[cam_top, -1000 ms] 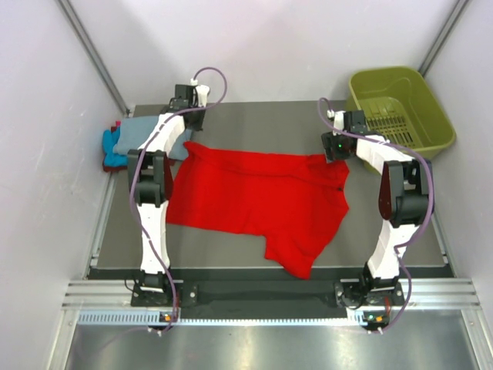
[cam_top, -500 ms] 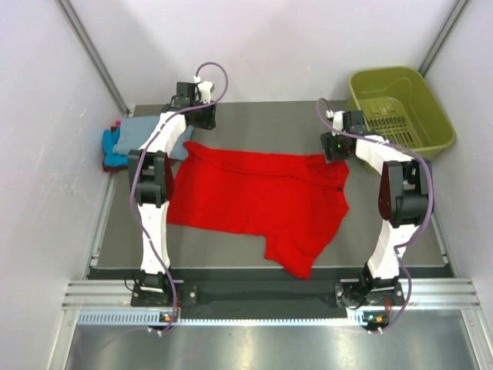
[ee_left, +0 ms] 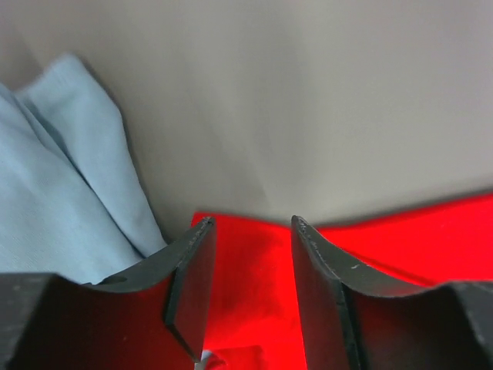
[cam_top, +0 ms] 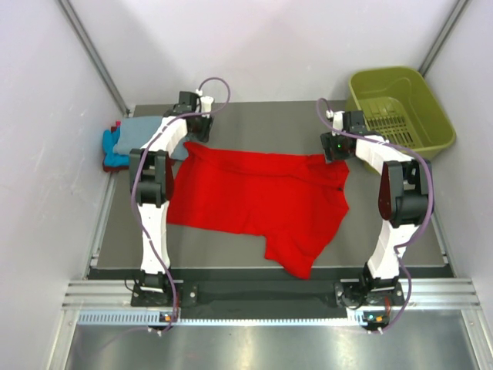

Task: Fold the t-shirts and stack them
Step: Fold the tshirt

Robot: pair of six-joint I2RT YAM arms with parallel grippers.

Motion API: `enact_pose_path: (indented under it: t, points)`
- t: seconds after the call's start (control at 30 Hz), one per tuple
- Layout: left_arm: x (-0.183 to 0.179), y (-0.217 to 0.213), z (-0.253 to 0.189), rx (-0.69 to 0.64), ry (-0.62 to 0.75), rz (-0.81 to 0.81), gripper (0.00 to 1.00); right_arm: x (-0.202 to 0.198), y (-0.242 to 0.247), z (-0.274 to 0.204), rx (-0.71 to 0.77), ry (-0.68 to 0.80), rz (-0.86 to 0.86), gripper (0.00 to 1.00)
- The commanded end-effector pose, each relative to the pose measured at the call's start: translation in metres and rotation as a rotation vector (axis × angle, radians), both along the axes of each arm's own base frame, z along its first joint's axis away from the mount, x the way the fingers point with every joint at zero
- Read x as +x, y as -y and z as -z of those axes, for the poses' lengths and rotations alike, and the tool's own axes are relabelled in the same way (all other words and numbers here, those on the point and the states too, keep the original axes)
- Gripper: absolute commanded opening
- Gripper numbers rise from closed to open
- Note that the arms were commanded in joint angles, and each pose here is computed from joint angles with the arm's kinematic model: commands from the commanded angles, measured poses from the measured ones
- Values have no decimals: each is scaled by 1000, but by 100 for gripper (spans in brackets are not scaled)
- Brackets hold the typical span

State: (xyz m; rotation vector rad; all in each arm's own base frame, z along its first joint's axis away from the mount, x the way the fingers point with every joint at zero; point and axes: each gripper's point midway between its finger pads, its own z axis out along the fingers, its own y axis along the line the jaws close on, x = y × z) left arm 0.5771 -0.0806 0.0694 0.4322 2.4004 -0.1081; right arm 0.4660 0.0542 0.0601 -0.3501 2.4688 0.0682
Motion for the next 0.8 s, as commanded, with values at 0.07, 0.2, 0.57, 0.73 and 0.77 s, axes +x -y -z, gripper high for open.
enact_pose_path:
  t: [0.07,0.2,0.57,0.73,0.77]
  points:
    - [-10,-16,8,58,-44,-10,48,9,-5,-15,5,58,-6,66]
    - [-12,-18,12,69,-56,-13,45,9,-5,-13,5,53,-5,66]
    - [-28,-20,38,71,-156,-9,36,11,-7,-11,9,49,-6,66]
    - [-28,-19,40,70,-165,-4,22,13,-6,-13,5,53,-7,66]
    - [-29,-18,41,69,-170,-2,16,12,-6,-12,4,50,-6,66]
